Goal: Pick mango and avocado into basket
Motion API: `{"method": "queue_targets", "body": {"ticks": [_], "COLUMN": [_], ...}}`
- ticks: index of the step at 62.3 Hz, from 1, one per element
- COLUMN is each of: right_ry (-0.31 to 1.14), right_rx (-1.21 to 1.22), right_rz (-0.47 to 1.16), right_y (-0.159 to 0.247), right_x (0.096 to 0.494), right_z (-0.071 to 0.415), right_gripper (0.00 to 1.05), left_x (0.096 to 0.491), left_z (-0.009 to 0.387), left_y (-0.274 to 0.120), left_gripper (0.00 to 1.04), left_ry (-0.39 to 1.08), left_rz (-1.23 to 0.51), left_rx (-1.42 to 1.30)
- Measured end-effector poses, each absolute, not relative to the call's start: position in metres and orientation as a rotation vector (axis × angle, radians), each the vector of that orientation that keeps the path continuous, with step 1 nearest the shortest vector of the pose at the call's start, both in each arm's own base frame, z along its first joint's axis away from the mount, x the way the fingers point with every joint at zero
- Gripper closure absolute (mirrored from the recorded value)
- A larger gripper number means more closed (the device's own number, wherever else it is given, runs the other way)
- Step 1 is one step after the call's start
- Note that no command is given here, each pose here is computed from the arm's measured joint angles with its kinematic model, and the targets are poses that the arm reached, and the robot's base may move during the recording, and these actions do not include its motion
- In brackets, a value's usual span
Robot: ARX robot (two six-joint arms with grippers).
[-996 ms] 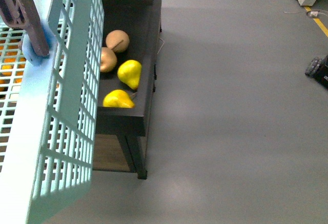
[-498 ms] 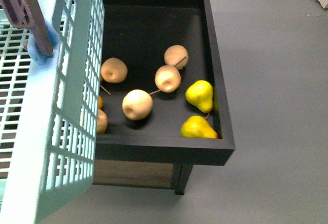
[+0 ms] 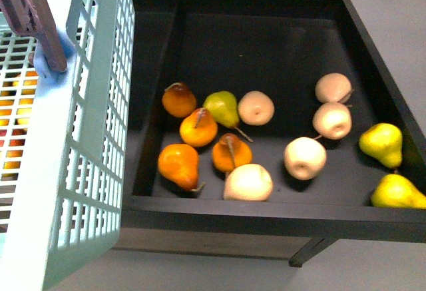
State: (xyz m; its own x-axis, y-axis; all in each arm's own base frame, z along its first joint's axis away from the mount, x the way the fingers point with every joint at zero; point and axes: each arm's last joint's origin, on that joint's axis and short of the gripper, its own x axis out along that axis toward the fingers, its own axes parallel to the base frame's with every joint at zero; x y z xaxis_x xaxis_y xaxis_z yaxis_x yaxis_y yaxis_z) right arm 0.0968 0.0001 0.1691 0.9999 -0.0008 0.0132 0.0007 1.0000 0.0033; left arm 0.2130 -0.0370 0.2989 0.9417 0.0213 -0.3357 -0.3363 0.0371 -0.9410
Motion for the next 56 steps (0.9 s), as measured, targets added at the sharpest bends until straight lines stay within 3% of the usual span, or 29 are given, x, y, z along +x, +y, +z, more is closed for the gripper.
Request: {"method": "queue_targets", "body": {"ticks": [56], "right_ry": [-0.012], "right_rx": [0.003], "right_rz": [0.000], "right_y": [0.0001], "right_x": [0.0968], "right_z": [0.1690], "right_gripper": [0.09], "left_x": [0.2131], "left_z": [0.2985], "left_y": [-0.0371], "left_gripper": [0.74], "left_ry": [0.257], "left_rz": [0.280], "left_rx": [-1.513]}}
